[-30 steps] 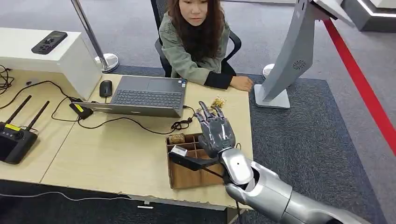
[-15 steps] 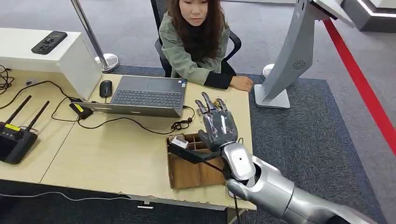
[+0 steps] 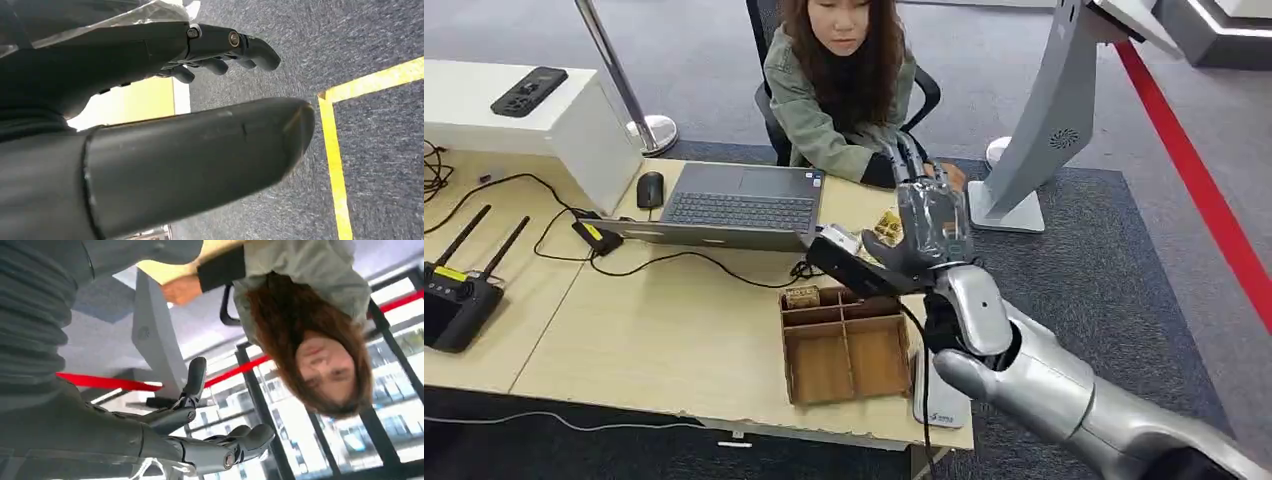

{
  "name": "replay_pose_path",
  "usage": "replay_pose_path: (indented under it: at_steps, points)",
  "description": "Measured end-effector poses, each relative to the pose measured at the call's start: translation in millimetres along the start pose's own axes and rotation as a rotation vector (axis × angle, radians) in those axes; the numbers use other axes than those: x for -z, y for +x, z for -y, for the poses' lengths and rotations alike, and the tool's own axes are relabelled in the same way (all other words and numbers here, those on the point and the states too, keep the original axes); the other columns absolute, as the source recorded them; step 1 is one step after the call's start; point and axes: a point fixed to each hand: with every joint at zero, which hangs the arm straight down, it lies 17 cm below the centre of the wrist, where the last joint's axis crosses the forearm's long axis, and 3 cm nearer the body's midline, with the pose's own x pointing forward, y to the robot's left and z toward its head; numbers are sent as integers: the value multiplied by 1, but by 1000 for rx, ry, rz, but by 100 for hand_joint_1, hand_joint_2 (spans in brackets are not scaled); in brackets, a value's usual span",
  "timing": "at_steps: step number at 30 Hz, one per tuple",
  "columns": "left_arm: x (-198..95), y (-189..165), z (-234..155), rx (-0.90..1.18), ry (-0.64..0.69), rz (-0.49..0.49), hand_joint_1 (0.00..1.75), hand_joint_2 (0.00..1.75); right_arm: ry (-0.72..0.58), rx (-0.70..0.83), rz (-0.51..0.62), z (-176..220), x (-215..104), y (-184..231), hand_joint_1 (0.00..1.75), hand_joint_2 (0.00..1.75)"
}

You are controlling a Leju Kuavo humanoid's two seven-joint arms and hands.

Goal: Pass the card to the sensor for recognition and then transmit it.

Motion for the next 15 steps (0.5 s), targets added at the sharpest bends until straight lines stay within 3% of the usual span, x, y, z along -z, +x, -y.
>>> replay_pose_path:
  at_steps: [4,15]
  points:
    - [0,0,0,-2,-1,1,0,0,200,-87,-2,-34,-19,-14,0,175]
    - [1,0,-3,4,-3,1,0,0,375,-175,31,-92,-64,-21,0,175]
